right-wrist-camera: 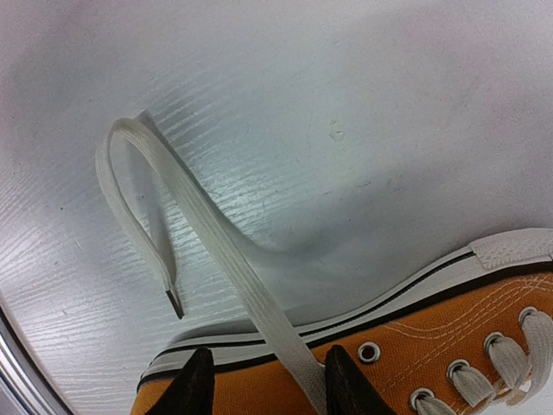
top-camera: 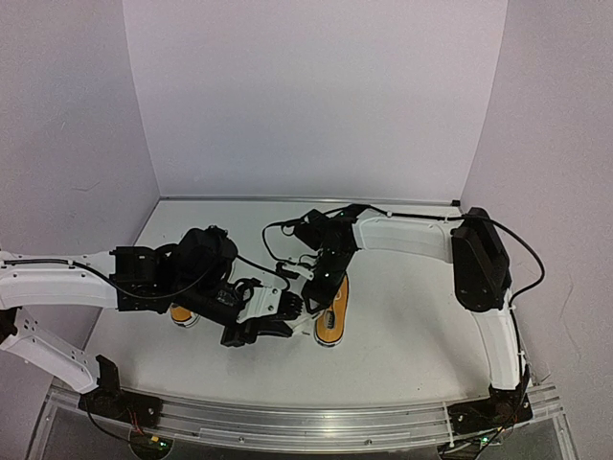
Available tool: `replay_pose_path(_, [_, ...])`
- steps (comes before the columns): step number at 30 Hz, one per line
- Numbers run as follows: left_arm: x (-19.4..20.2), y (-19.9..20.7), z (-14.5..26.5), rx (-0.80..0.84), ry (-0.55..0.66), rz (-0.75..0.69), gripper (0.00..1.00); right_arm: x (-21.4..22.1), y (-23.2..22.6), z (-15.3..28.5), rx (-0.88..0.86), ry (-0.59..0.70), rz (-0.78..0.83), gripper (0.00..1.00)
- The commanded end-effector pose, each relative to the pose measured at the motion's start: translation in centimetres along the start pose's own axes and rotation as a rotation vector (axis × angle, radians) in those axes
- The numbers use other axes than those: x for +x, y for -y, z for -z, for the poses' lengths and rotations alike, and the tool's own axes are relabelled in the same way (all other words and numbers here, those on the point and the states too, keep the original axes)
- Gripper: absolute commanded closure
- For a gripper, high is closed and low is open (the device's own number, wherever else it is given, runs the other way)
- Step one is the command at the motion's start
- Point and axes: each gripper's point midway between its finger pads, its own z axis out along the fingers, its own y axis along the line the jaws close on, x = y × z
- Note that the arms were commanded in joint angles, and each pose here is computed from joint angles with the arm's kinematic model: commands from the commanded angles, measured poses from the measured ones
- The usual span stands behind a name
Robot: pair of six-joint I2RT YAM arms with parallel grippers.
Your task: Tie the shoes
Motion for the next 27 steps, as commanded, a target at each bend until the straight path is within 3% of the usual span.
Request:
replay_pose_path(1, [-1.9,-1.0,0.4,-0.029,0.031,-0.026,1.0,0.0,0.2,0.1,0.035,-0.03,0.018,0.63])
replay_pose_path(4, [-1.5,-1.1,0.1,-0.036,0.019,-0.019,1.0,-0.4,0.4,0.7,0.048,-0.015,0.02,0.71])
replay_pose_path(9, [-0.4,-2.2,-0.5,-0.062,-0.011,0.049,1.0,-1.6,0.7,2.7,0.088,0.049,0.015,0.99])
replay_pose_path(18, [0.9,-3.9,0.0,-0.118,0.055,0.114,1.0,-2.5,0.7,5.5,0.115,0.143,0.004,1.0])
replay_pose_path(25, [2.3,-4.0,-0.7,-0.108,0.029,0.133,1.0,-2.4,0.8,6.7,0.106,0.175,0.0,1.0])
replay_pose_path(27, [2.0,-3.8,-0.7,-0.093,0.034,0.13,1.0,-2.1,1.4,6.2,0.138,0.155,-0.004,0.91])
